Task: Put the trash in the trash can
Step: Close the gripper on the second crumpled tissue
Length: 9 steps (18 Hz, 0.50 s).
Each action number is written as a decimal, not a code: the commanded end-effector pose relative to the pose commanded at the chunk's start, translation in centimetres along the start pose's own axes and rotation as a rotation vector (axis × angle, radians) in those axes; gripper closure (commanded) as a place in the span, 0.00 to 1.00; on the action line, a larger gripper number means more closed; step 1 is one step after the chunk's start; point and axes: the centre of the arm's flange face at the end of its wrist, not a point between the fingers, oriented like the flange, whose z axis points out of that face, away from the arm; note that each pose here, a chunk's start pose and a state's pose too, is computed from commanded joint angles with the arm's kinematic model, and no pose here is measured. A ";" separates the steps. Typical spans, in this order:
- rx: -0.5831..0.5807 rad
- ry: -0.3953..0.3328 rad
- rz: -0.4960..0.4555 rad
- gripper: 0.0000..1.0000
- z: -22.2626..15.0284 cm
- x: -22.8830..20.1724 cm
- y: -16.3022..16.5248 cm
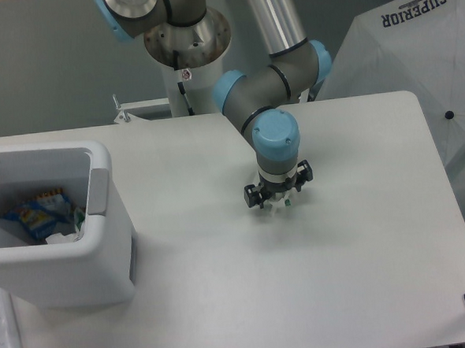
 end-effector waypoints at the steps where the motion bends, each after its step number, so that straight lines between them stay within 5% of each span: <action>1: -0.001 0.000 -0.003 0.12 0.1 0.0 0.0; 9: 0.007 -0.002 -0.002 0.70 -0.2 -0.1 -0.5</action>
